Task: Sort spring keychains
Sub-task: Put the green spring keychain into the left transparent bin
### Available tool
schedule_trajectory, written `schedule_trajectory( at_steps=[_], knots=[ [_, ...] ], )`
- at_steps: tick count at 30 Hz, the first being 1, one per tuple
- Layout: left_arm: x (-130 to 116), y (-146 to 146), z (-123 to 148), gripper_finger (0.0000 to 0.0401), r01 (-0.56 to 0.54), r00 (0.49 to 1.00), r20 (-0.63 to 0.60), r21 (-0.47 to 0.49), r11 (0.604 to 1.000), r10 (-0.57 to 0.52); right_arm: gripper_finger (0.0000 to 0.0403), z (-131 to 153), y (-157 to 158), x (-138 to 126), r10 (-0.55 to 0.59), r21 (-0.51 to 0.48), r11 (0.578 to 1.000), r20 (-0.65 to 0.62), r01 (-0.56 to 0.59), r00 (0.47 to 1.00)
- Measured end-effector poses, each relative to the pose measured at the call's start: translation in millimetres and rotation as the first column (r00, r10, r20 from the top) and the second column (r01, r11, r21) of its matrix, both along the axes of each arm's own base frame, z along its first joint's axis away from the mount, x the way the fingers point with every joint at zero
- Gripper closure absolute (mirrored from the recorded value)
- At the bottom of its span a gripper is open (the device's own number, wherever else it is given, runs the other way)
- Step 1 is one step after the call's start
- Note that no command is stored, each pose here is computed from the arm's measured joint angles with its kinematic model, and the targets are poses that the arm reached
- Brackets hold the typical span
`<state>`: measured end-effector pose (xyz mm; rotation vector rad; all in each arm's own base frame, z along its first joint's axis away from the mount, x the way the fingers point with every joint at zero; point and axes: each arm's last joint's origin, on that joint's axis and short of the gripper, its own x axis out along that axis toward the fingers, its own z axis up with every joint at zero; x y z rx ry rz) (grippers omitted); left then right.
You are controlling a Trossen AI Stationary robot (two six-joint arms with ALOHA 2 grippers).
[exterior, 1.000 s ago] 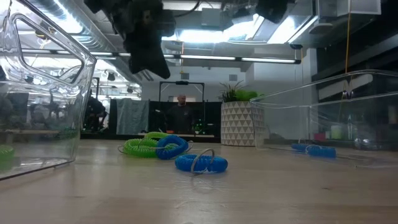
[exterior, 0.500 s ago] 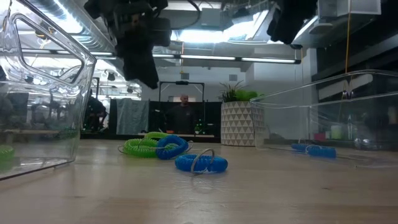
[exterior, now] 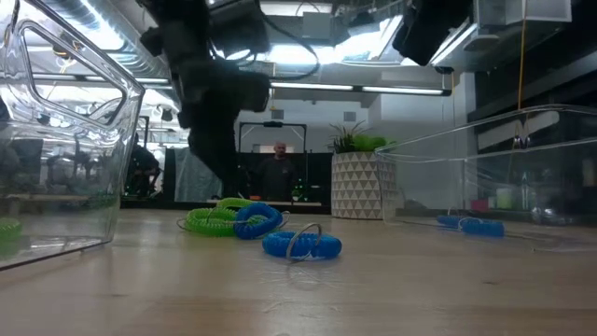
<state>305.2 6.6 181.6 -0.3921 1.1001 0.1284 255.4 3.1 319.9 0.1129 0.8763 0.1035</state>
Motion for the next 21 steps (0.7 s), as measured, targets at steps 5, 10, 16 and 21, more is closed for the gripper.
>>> schedule_trajectory(
  at_steps=[5, 10, 16, 21],
  knots=[
    [5.5, 2.2, -9.1, 0.0212, -0.054, 0.999, -0.004, 0.051, 0.997, 0.055, 0.0385, -1.4, 0.1, -1.5, 0.003, 0.003, 1.000, -0.022, -0.003, 1.000],
    [8.2, 2.3, -16.6, 0.0215, -0.054, 0.998, -0.022, 0.051, 0.997, 0.055, 0.0386, -1.4, 0.5, -1.5, 0.008, 0.009, 1.000, -0.022, -0.008, 1.000],
    [10.0, 0.2, -29.2, 0.0216, -0.034, 0.997, -0.070, 0.020, 0.999, 0.036, 0.0399, -1.0, 0.4, -0.9, 0.007, 0.007, 1.000, -0.014, -0.007, 1.000],
    [10.3, 0.7, -32.3, 0.0225, -0.044, 0.996, -0.082, 0.037, 0.998, 0.047, 0.0386, -1.0, -0.3, -0.7, -0.003, -0.014, 1.000, -0.012, 0.003, 1.000]
  ],
)
